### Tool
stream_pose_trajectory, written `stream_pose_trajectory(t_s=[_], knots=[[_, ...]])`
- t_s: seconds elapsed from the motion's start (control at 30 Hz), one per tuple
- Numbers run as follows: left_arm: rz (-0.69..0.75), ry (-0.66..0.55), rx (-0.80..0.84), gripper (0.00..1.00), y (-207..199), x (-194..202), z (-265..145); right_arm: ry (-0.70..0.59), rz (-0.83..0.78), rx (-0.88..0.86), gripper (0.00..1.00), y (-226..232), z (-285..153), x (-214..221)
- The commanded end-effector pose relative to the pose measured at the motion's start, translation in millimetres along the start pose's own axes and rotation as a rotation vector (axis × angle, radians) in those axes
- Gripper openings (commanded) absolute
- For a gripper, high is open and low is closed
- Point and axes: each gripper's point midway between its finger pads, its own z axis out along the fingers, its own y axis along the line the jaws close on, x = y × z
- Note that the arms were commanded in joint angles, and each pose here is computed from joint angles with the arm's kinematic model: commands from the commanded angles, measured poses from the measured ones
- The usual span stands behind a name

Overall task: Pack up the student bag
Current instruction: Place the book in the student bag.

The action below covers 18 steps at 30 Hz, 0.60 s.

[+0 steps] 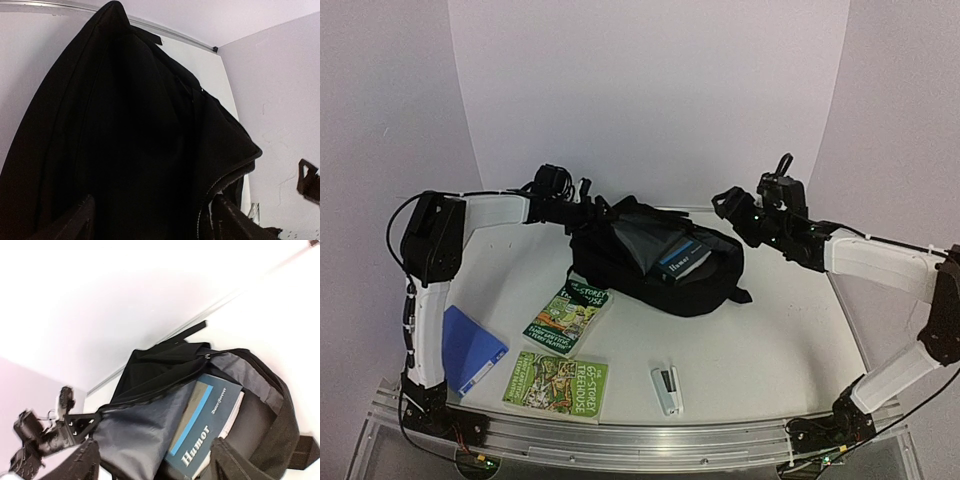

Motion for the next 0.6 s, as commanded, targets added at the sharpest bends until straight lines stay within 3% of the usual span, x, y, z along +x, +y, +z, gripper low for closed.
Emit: stream_pose_trajectory(t_s=[0.0, 0.13, 0.3, 0.57], knots=[[0.147, -0.086, 0.032, 0.90, -55, -18, -66, 0.079, -0.124, -0.072, 0.80, 15, -33, 6], [0.151, -0.103, -0.033, 0.99, -57, 0, -109, 0.134, -0.107, -0.133, 0.85, 24, -58, 17], [0.068, -0.095, -0.143, 1.00, -35, 40, -152, 0.230, -0.056, -0.182, 0.86, 36, -73, 54], [-0.140, -0.023, -0.209, 1.00, 27, 122, -167, 0.362, -0.004, -0.193, 0.86, 54, -69, 135]])
